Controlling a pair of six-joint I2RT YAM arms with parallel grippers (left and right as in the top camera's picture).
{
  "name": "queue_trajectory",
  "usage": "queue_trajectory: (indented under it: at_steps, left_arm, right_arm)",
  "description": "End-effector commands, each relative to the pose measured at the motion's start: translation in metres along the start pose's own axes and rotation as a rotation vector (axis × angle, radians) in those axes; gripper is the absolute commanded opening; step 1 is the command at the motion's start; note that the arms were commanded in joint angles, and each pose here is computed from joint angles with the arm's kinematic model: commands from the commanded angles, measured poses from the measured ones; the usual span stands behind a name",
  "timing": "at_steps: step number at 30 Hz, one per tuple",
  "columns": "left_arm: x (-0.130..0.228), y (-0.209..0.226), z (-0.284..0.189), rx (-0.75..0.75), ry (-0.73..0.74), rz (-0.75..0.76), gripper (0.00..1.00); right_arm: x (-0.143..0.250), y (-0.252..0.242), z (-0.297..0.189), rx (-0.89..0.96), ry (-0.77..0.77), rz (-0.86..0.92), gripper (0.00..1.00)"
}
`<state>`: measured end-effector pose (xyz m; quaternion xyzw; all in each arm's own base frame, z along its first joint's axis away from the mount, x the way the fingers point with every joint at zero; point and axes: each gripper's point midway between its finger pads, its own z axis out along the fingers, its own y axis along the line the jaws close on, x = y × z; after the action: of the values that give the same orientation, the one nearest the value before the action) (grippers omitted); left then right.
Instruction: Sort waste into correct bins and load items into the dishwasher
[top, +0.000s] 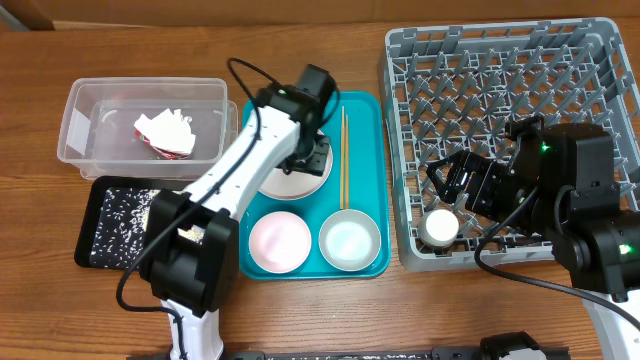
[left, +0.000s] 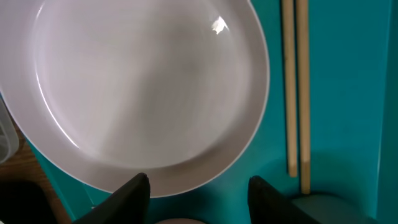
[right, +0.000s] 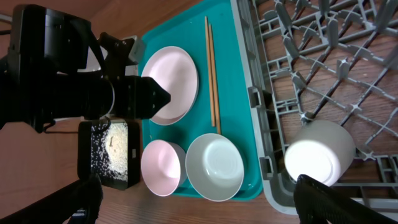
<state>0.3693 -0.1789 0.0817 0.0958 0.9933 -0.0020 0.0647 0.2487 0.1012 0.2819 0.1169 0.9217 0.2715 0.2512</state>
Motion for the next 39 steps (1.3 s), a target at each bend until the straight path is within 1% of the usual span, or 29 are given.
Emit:
queue_trajectory:
  at_steps: [1, 6, 8, 11, 13, 14, 15, 20, 22, 25, 28, 29, 33, 35, 37, 39]
  left_arm:
    - [-0.002, 0.008, -0.019, -0.037, -0.04, -0.07, 0.53]
    - [0.013, 0.025, -0.061, -0.047, -0.067, -0.163, 0.51]
    - [0.019, 0.031, -0.086, -0.05, -0.106, -0.153, 0.5]
    - [0.036, 0.045, -0.126, -0.095, -0.175, -0.139, 0.51]
    - [0.052, 0.048, -0.158, -0.099, -0.233, -0.127, 0.55]
    - [0.06, 0.048, -0.171, -0.094, -0.261, -0.118, 0.7]
    - [0.069, 0.049, -0.184, -0.088, -0.288, -0.111, 1.0]
    - [0.11, 0.05, -0.232, -0.004, -0.389, -0.093, 1.0]
    - [0.118, 0.049, -0.246, 0.04, -0.432, -0.094, 1.0]
    - [0.128, 0.053, -0.26, 0.066, -0.483, -0.099, 1.0]
    - [0.13, 0.081, -0.269, -0.073, -0.545, -0.138, 1.0]
    - [0.131, 0.086, -0.271, -0.096, -0.554, -0.144, 1.0]
    - [0.133, 0.089, -0.27, -0.105, -0.547, -0.146, 1.0]
    - [0.135, 0.097, -0.274, -0.138, -0.565, -0.133, 1.0]
    - [0.13, 0.106, -0.281, -0.141, -0.623, -0.176, 1.0]
    - [0.12, 0.112, -0.288, -0.108, -0.72, -0.198, 1.0]
  right_arm:
    - [-0.002, 0.0, -0.003, 0.005, -0.008, -0.007, 1.0]
    - [-0.001, -0.001, -0.003, 0.011, -0.003, -0.004, 1.0]
    - [-0.001, -0.001, -0.003, 0.011, -0.003, -0.004, 1.0]
    - [-0.001, -0.002, -0.003, 0.018, -0.008, -0.004, 1.0]
    - [-0.004, -0.004, -0.003, 0.027, -0.021, -0.003, 1.0]
    - [-0.004, -0.004, -0.003, 0.027, -0.022, -0.003, 1.0]
    - [-0.004, -0.004, -0.003, 0.028, -0.02, -0.002, 1.0]
    - [-0.004, -0.004, -0.003, 0.027, -0.021, -0.002, 1.0]
    - [-0.004, -0.004, -0.003, 0.027, -0.021, -0.002, 1.0]
    - [-0.004, -0.004, -0.003, 0.027, -0.021, -0.002, 1.0]
    - [-0.004, -0.004, -0.003, 0.027, -0.021, -0.002, 1.0]
    - [-0.004, -0.004, -0.003, 0.027, -0.021, -0.002, 1.0]
    - [-0.004, -0.004, -0.003, 0.027, -0.021, -0.002, 1.0]
    - [-0.004, -0.004, -0.003, 0.027, -0.021, -0.002, 1.0]
    - [-0.004, -0.004, -0.003, 0.027, -0.021, -0.002, 1.0]
    - [-0.004, -0.004, -0.003, 0.027, -0.021, -0.002, 1.0]
